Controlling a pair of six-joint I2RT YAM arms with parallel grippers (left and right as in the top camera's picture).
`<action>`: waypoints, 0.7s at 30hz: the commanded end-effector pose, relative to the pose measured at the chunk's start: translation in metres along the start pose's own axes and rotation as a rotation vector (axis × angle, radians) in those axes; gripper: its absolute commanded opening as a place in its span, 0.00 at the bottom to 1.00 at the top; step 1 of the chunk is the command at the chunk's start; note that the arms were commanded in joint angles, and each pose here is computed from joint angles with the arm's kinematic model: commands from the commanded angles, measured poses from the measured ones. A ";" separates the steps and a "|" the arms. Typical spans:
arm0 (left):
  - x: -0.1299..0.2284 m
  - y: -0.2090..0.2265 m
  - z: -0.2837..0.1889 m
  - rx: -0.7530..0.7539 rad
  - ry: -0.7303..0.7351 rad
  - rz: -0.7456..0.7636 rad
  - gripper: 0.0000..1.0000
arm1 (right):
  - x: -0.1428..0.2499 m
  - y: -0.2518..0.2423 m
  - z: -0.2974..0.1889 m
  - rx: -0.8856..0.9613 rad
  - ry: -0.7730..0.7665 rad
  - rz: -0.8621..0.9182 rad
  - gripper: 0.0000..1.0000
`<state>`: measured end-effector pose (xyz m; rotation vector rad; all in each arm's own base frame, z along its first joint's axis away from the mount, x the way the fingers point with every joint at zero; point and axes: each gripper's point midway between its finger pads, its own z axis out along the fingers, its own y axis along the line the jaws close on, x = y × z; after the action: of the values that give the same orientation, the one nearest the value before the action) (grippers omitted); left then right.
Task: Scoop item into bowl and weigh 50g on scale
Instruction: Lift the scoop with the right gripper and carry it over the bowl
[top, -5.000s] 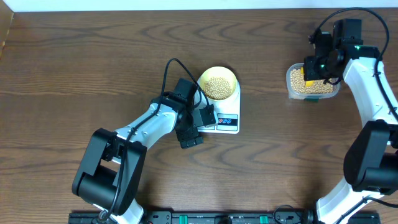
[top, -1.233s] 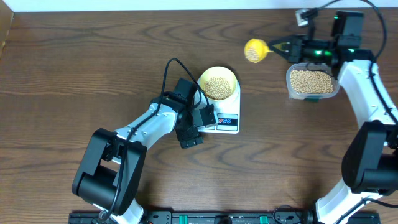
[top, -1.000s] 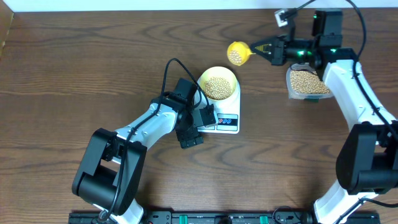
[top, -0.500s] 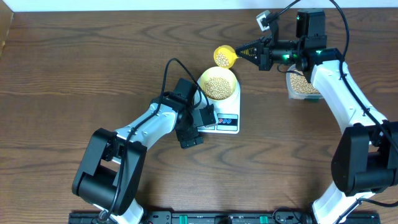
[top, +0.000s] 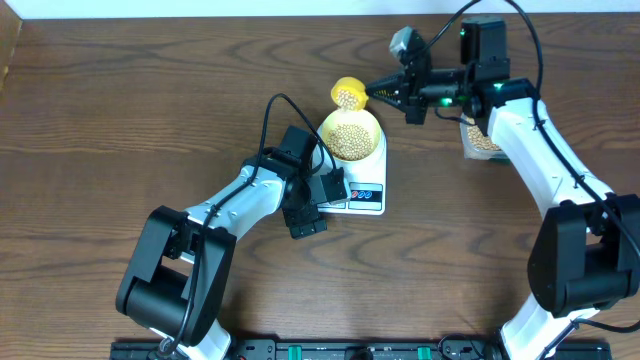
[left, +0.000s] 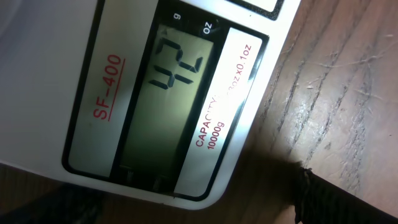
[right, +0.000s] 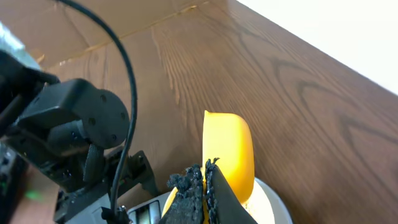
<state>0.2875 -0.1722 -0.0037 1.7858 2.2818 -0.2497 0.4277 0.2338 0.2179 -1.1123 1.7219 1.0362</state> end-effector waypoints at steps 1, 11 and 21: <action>0.009 -0.015 0.018 0.071 0.030 0.023 0.98 | -0.003 0.004 0.000 0.007 0.002 -0.101 0.01; 0.009 -0.015 0.018 0.071 0.030 0.023 0.98 | -0.001 0.004 0.000 0.009 0.013 -0.093 0.01; 0.009 -0.015 0.018 0.071 0.030 0.023 0.98 | -0.001 0.004 0.000 0.009 0.013 -0.093 0.01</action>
<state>0.2875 -0.1722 -0.0037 1.7858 2.2818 -0.2497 0.4288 0.2335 0.2137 -1.1680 1.6901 0.9674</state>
